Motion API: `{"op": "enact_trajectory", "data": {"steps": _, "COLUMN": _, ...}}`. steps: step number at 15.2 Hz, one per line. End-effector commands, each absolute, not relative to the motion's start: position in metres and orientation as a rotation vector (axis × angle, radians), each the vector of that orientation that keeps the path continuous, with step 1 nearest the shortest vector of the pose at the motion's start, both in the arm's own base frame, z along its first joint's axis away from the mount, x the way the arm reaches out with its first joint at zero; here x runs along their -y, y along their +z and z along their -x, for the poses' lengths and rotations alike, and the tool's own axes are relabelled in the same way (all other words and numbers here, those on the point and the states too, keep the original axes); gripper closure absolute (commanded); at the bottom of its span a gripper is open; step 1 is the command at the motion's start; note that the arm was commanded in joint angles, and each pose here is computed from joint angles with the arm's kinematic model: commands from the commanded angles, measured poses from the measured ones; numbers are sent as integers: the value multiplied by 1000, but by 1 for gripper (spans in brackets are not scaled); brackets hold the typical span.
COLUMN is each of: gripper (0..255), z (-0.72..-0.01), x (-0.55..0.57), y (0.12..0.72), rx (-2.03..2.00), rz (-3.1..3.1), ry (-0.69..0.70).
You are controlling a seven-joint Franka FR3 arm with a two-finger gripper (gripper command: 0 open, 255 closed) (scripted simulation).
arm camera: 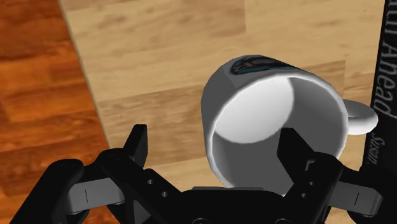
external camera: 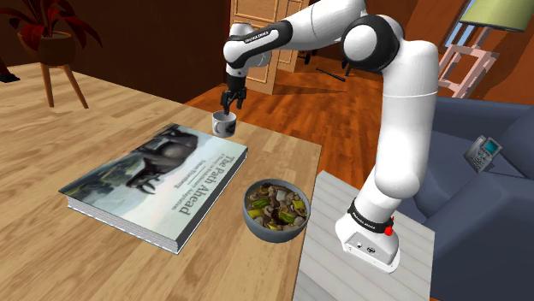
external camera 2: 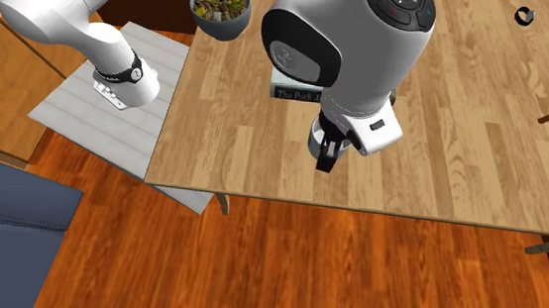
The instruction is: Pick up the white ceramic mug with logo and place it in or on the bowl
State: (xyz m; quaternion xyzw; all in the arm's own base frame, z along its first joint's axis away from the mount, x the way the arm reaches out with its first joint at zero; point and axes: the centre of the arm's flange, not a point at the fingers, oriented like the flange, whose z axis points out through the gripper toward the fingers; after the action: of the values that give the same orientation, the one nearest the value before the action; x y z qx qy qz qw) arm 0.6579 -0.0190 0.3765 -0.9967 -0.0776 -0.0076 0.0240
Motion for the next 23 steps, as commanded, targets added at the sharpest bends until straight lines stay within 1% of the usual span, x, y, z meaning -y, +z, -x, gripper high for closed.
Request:
{"op": "enact_trajectory", "data": {"steps": 1, "gripper": 0, "z": -664, "x": 19, "y": 365, "rx": 242, "rz": 3084, "ry": -25}}
{"op": "enact_trajectory", "data": {"steps": 7, "gripper": 0, "z": -665, "x": 17, "y": 336, "rx": 242, "rz": 3084, "ry": -25}}
{"op": "enact_trajectory", "data": {"steps": 14, "gripper": 0, "z": -665, "x": 17, "y": 336, "rx": 242, "rz": 3084, "ry": -25}}
{"op": "enact_trajectory", "data": {"steps": 15, "gripper": 255, "z": -665, "x": 17, "y": 336, "rx": 242, "rz": 3084, "ry": -25}}
{"op": "enact_trajectory", "data": {"steps": 23, "gripper": 255, "z": -665, "x": 17, "y": 336, "rx": 242, "rz": 3084, "ry": -25}}
